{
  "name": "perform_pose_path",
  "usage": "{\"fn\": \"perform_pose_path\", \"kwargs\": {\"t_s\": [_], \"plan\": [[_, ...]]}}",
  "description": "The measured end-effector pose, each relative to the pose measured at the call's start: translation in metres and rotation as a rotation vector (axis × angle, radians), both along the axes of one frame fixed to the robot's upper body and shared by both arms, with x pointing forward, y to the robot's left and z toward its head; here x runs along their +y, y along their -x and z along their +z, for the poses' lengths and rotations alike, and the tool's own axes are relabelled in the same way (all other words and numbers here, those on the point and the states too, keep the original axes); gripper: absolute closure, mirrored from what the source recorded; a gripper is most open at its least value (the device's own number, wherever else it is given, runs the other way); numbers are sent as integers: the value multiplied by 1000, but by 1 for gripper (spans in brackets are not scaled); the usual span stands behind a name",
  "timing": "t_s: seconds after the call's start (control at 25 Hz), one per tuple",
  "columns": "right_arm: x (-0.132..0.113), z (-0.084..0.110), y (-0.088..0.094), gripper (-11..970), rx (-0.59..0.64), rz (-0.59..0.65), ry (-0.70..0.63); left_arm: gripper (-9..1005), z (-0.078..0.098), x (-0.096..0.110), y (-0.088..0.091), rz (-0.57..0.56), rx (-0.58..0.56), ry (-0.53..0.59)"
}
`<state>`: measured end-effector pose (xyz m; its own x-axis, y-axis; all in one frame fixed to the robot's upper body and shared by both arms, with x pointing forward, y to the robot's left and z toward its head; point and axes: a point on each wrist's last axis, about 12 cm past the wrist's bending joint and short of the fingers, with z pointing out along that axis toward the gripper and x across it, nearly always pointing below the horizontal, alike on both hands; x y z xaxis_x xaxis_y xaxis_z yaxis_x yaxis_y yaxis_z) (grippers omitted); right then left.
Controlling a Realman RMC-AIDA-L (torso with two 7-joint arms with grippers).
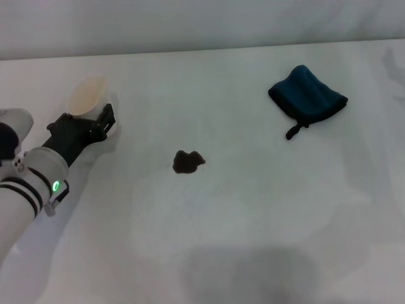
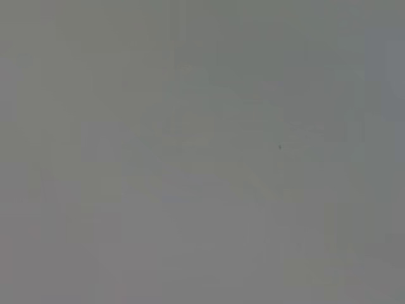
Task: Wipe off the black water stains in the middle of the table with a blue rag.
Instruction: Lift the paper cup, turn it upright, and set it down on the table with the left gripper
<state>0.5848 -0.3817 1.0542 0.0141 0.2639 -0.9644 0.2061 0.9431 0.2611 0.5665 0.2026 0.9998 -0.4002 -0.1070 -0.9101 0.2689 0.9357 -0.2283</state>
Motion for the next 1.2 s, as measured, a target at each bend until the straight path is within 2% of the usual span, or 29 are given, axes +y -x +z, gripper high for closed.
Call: {"fn": "perform_pose_path", "kwargs": {"t_s": [0.36, 0.56, 0.68, 0.88, 1.2], "plan": [[0, -1, 1, 89, 3, 1, 0, 290, -2, -3, 7, -5, 8, 25], [-1, -1, 3, 88, -4, 1, 2, 221, -4, -7, 12, -3, 32, 70], [-1, -1, 4, 88, -13, 3, 4, 111, -4, -9, 14, -8, 39, 82], [1, 0, 3, 88, -16, 14, 10, 109, -7, -6, 19, 12, 46, 101], [0, 1, 4, 88, -26, 15, 14, 106, -8, -5, 35, 32, -5, 164]]}}
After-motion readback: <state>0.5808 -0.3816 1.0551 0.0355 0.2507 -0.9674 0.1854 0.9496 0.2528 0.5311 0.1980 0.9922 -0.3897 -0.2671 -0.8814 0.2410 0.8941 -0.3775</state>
